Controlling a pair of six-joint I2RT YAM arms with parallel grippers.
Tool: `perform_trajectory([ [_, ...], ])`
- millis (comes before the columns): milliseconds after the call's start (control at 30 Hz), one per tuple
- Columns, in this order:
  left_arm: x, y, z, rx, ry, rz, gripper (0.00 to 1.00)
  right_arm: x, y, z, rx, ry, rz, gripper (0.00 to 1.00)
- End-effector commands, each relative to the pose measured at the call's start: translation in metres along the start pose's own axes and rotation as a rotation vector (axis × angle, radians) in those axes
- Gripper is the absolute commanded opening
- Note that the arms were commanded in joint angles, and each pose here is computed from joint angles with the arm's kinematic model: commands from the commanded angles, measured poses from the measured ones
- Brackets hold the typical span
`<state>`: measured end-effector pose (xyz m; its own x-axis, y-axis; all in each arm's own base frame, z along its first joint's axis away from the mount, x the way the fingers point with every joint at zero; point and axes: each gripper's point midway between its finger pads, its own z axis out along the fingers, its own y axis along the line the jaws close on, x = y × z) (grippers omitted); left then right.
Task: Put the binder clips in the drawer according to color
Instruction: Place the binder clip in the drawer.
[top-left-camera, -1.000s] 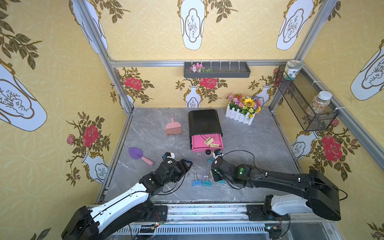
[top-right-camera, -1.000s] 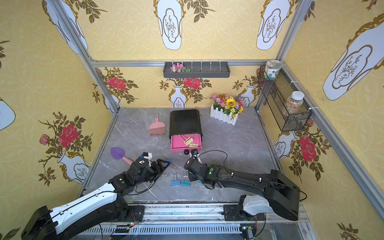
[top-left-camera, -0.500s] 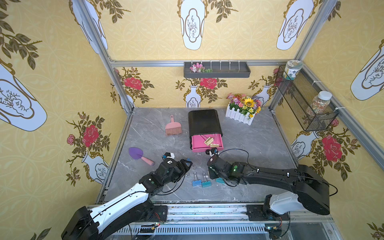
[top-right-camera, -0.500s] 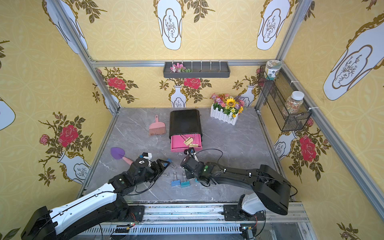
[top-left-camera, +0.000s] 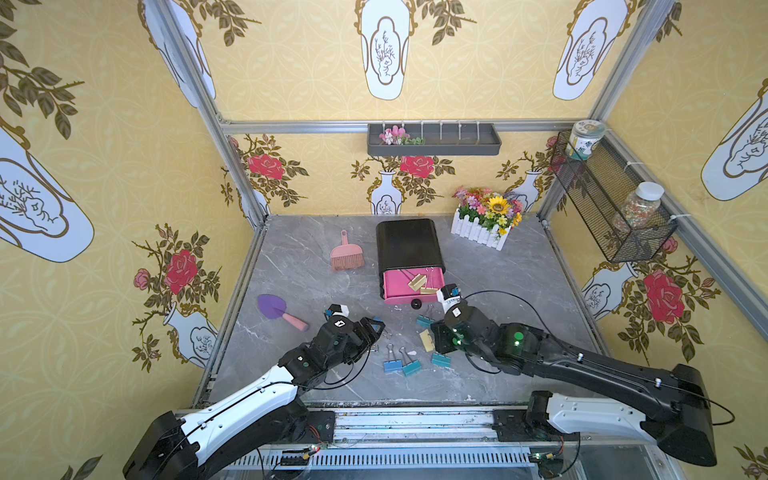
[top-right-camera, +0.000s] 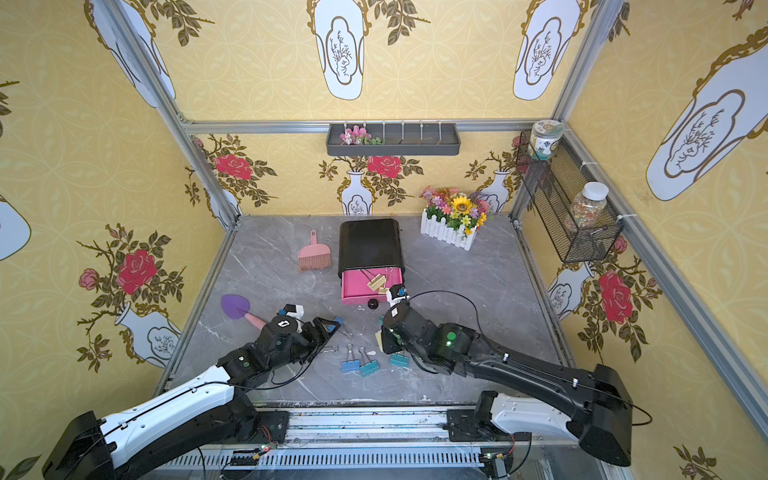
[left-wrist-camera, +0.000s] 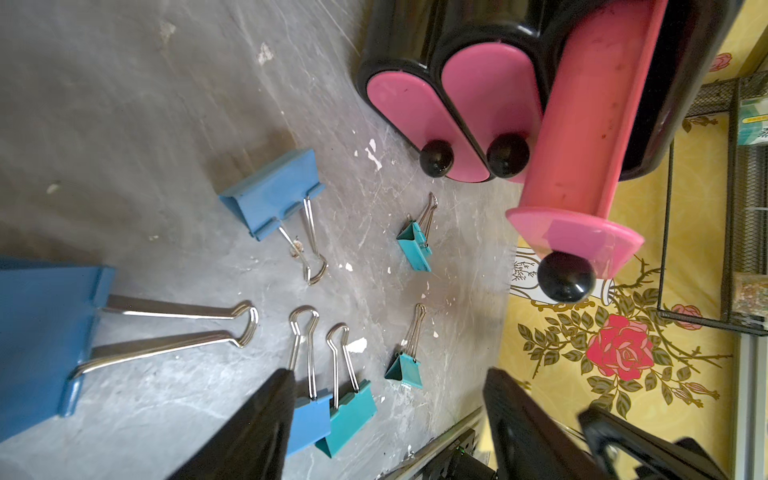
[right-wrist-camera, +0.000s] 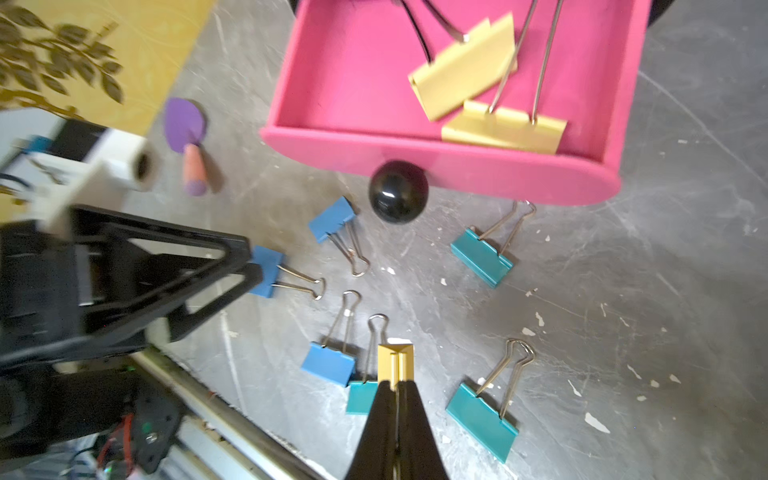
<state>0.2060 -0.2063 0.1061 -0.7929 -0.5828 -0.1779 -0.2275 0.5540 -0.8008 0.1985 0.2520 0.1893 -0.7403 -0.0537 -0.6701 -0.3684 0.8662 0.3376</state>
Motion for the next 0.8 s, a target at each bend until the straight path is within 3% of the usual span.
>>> perform_trajectory([
  [0, -0.006, -0.009, -0.001, 0.023, -0.023, 0.017, 0.78, -0.026, 0.011, -0.025, -0.075, -0.041, 0.007, 0.00],
  [200, -0.010, -0.022, -0.003, 0.048, -0.037, 0.023, 0.78, -0.101, 0.031, -0.037, -0.221, -0.158, 0.097, 0.00],
  [367, -0.012, -0.026, -0.005, 0.057, -0.044, 0.022, 0.78, -0.143, 0.035, -0.001, -0.267, -0.203, 0.134, 0.00],
  [567, -0.013, -0.025, -0.009, 0.057, -0.053, 0.016, 0.78, -0.150, 0.042, 0.045, -0.310, -0.185, 0.162, 0.00],
  [767, -0.013, -0.022, -0.010, 0.052, -0.055, 0.014, 0.78, -0.143, 0.031, 0.070, -0.279, -0.193, 0.182, 0.00],
])
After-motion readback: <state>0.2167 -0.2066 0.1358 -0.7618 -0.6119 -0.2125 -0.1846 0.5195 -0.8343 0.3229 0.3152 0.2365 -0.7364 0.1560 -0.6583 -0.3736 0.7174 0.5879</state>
